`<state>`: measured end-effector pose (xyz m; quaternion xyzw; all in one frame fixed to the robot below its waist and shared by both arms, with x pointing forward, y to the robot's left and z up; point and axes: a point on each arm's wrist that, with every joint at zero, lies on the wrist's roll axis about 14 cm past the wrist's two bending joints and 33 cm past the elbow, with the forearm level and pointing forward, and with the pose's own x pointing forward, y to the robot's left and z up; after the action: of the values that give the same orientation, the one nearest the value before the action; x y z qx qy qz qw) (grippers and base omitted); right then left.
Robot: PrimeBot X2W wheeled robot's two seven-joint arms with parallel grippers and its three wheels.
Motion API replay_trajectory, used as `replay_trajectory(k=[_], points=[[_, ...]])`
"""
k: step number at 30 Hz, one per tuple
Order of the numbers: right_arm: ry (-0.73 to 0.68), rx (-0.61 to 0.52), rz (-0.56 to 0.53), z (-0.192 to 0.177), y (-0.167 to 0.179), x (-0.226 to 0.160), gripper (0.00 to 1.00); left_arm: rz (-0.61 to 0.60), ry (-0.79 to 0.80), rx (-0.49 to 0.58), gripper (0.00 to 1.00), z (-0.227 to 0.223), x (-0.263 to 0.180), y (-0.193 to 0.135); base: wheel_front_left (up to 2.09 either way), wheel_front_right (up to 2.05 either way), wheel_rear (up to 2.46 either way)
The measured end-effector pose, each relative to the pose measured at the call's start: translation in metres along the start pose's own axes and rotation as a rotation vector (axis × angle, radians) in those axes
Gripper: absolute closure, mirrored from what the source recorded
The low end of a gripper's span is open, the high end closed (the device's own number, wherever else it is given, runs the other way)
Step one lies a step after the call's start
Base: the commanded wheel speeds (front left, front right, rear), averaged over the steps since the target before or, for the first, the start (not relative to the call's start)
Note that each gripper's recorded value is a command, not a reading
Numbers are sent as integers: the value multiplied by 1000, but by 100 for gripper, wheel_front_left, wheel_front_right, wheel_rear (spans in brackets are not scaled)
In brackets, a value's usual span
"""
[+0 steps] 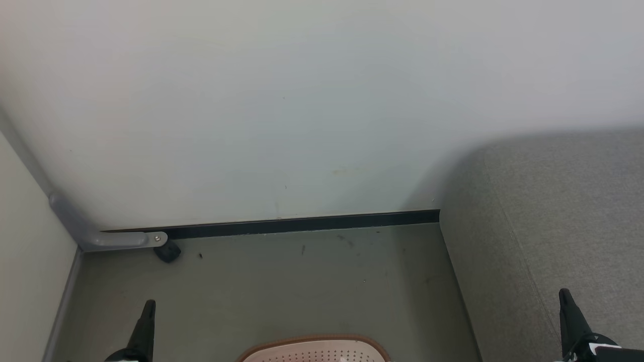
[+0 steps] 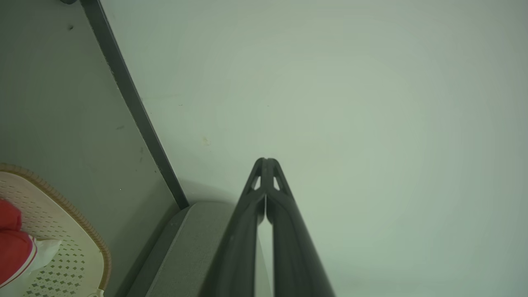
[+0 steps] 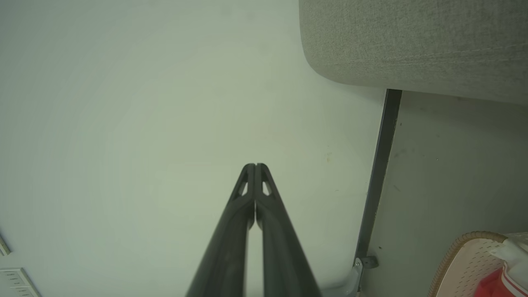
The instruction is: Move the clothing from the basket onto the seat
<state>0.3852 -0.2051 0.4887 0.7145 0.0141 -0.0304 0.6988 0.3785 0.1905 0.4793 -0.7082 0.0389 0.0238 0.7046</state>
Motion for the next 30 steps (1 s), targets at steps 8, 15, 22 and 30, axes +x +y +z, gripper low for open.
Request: replay_trajectory(k=[8,15,22,30], points=[[0,0,0,0,0,0,100,0,0,0,100,0,0,0,0,0,0],[0,0,0,0,0,0,100,0,0,0,100,0,0,0,0,0,0],[0,0,0,0,0,0,100,0,0,0,100,0,0,0,0,0,0],[1,15,-67,-4,-23,-9,0,73,-3,-13,0,-3,-11,25,0,0,0]])
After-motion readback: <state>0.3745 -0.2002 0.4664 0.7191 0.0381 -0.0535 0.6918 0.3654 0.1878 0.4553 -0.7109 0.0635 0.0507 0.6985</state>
